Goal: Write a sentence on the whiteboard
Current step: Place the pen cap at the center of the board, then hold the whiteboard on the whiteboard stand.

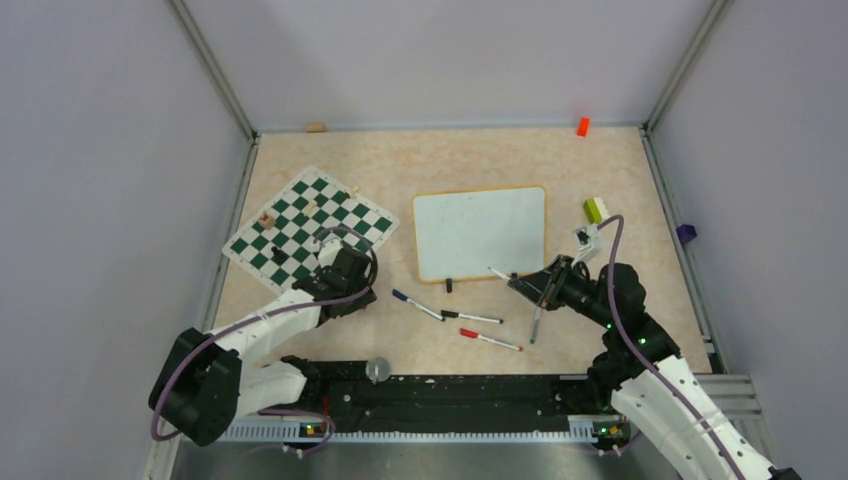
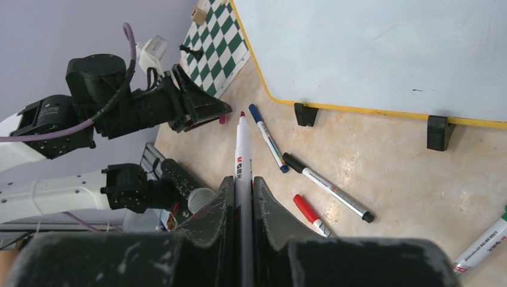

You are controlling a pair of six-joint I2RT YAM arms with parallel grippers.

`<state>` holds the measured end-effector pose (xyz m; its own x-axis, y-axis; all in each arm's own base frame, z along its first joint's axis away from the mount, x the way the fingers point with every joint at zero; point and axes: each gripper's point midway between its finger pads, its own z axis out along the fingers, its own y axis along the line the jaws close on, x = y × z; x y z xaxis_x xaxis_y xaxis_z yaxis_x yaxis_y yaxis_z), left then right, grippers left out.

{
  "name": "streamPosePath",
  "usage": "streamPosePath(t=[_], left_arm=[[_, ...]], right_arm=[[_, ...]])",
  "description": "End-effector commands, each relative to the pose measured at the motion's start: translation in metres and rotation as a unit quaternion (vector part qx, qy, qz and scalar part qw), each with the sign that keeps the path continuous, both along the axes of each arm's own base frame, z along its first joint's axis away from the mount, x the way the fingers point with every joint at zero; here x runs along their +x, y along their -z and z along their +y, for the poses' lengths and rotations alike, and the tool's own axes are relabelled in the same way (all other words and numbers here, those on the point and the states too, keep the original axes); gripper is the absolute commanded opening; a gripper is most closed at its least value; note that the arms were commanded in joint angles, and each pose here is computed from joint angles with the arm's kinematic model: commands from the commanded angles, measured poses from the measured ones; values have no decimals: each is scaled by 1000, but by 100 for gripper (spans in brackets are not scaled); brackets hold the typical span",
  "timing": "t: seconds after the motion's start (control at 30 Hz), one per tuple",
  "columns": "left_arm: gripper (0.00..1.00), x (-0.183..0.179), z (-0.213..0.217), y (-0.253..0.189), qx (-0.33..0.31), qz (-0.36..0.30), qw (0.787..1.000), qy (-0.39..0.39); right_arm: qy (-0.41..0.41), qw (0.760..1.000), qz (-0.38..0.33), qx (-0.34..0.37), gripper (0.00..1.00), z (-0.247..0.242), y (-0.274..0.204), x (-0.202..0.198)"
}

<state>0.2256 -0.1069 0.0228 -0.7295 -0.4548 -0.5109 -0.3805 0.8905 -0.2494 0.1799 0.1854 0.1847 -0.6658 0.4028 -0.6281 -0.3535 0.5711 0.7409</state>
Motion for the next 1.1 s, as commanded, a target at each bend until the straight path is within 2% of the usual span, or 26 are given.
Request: streamPosePath(t=[0.0,0.17,0.3,0.33,0.47,0.53,0.67,0.77,0.9,1.07], left_arm=[[53,7,-6,-24,-19,-16,1000,-5],[68,10,-6,-50,-30,-43,999,-6],[95,14,2,-73,-24,-70,997,-23],[97,15,4,-79,-23,-76,997,-26],[99,24,-2,-108,-40,-119,992,-14],[99,31,-12,-124,-53,-150,987,24],[99,42,-36,-153,-82,-216,968,99],[99,48,-46,-169,-97,-255,954,127],[99,56,-56,-181,-105,-302,935,155],[99,60,-71,-186,-123,-335,915,190]], right_arm=[[26,999,-30,7,0,-6,-28,6],[36,999,-36,-3,0,-10,-27,8],[48,998,-32,-15,0,-14,-28,12],[51,998,-29,-22,0,-15,-27,13],[69,996,-10,-50,0,-23,-38,17],[83,994,9,-64,0,-27,-40,19],[117,985,78,-101,0,-39,-34,18],[138,974,124,-128,0,-48,-30,17],[168,955,177,-170,0,-61,-19,14],[213,915,234,-251,0,-88,-6,11]])
